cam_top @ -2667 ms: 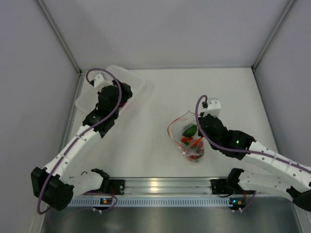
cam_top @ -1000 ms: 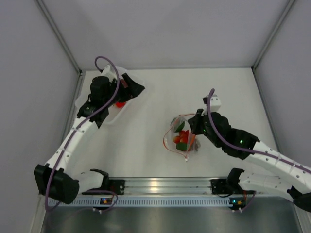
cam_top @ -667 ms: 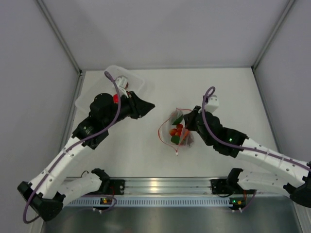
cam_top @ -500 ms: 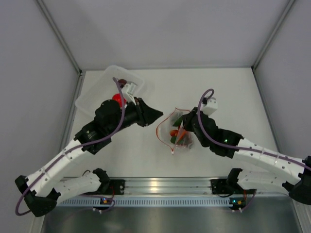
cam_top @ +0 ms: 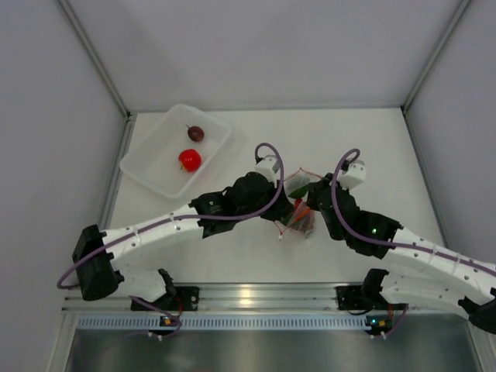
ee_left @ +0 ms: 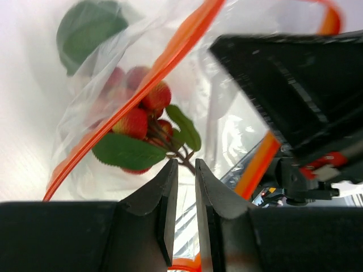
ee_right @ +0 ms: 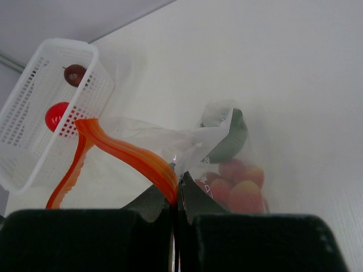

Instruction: Open the zip-top bag and remove the fake food

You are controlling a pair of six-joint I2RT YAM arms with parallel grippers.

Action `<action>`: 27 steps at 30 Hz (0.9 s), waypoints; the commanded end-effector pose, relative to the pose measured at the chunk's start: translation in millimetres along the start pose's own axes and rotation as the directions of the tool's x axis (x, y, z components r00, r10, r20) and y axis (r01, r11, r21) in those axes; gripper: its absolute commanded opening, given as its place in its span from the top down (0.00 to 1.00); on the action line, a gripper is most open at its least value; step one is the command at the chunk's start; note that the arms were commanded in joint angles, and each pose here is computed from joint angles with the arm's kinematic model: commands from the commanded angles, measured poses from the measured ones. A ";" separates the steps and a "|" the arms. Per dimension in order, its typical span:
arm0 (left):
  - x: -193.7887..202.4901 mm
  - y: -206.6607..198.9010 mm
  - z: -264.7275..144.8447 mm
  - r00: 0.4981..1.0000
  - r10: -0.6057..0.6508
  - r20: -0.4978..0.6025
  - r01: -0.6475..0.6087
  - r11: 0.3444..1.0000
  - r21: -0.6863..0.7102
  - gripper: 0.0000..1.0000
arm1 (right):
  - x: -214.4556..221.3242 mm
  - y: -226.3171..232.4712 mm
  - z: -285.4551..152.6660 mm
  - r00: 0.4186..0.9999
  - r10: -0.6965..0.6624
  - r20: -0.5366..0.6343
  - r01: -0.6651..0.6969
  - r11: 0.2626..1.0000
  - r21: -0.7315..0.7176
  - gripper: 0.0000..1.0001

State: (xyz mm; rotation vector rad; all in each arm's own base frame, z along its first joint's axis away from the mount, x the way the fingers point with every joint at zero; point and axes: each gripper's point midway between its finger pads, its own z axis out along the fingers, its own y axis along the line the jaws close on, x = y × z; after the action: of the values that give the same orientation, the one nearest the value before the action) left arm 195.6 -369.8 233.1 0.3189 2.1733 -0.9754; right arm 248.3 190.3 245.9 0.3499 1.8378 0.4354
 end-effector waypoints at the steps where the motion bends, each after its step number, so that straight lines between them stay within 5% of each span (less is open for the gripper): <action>1: -9.4 -11.1 7.6 0.998 -0.051 0.043 0.050 0.999 0.014 0.76 | -18.5 -21.7 -6.5 0.998 -0.013 0.068 0.009 0.998 0.056 1.00; 9: 24.6 -1.8 41.9 0.996 -0.069 -0.052 0.070 0.998 0.007 0.74 | -25.5 -52.5 -18.8 0.987 -0.150 0.060 0.141 0.981 0.137 1.00; 14: 39.7 37.2 58.7 0.994 -0.081 -0.074 0.074 0.992 -0.102 0.87 | -35.2 -60.7 -33.5 0.967 -0.256 0.002 0.254 0.958 0.134 1.00; 21: 21.5 93.3 52.8 0.996 -0.089 0.007 0.088 0.953 -0.289 0.87 | -3.3 -39.4 -40.3 0.881 -0.420 -0.219 0.424 0.905 -0.034 1.00; 27: 16.2 123.9 47.9 0.994 -0.097 0.045 0.106 0.921 -0.376 0.91 | 19.2 -1.1 -30.7 0.841 -0.458 -0.289 0.427 0.889 -0.165 1.00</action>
State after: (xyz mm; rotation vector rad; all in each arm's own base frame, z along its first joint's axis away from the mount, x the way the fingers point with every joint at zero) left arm 258.3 -345.6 136.3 0.0694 2.3300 -0.6926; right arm 214.9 173.1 223.7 -0.1524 2.1168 0.1668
